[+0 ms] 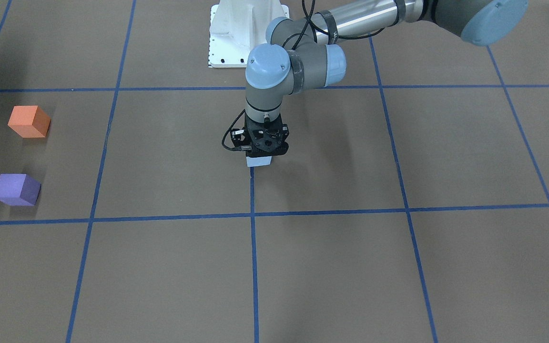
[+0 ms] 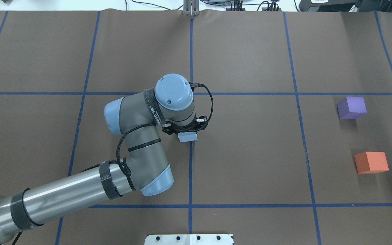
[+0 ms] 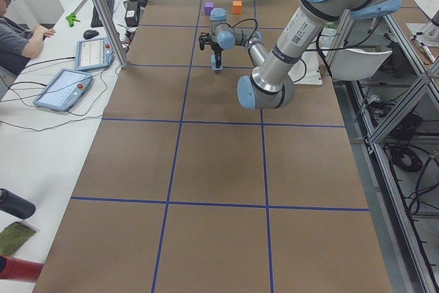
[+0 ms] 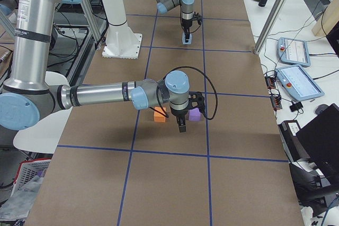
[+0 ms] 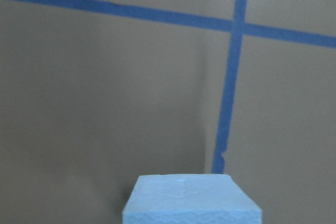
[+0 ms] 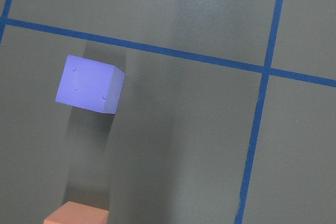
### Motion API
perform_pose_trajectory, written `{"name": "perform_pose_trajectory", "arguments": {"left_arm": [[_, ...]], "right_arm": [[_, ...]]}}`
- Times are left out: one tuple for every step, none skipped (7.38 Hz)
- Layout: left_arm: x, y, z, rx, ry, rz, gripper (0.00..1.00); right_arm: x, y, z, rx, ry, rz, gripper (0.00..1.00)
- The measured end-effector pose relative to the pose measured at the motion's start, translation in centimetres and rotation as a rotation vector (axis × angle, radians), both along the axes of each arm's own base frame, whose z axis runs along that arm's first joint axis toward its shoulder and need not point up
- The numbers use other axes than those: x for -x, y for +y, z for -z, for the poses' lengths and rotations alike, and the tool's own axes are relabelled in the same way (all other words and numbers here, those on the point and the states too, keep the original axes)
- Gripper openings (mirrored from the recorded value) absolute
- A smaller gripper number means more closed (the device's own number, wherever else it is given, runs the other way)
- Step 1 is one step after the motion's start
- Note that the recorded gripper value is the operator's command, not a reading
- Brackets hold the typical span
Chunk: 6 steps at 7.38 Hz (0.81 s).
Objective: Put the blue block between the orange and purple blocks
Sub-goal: 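Carry the light-blue cube with the left gripper to the table center, then release the cube and withdraw the left arm while the right arm reaches in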
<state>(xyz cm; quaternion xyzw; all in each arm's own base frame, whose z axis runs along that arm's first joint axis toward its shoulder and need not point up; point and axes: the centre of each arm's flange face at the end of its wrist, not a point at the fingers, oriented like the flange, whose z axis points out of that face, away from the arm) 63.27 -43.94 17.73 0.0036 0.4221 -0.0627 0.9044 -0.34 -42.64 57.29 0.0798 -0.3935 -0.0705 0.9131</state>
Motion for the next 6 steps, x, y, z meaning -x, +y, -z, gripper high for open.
{"name": "perform_pose_trajectory", "arguments": {"left_arm": [[-0.8,0.9,0.0,-0.015,-0.008,0.003,0.99],[-1.1,1.4,0.1,-0.027,-0.011,0.004,1.0],[-0.6,1.2,0.7,-0.037,-0.003,0.006,1.0],[1.0,0.5,1.7,-0.045,0.006,-0.001,1.0],[4.0,-0.6,3.1,-0.052,0.007,-0.03,1.0],[8.0,-1.6,4.0,-0.062,0.003,-0.072,1.0]], "right_arm": [[0.0,0.0,0.0,0.0,0.0,0.0,1.0],[0.0,0.0,0.0,0.0,0.0,0.0,1.0],[0.0,0.0,0.0,0.0,0.0,0.0,1.0],[0.0,-0.1,0.2,-0.003,-0.001,-0.001,1.0],[0.2,-0.1,0.9,-0.005,-0.004,-0.008,1.0],[0.8,-0.4,2.4,-0.001,-0.015,-0.025,1.0]]}}
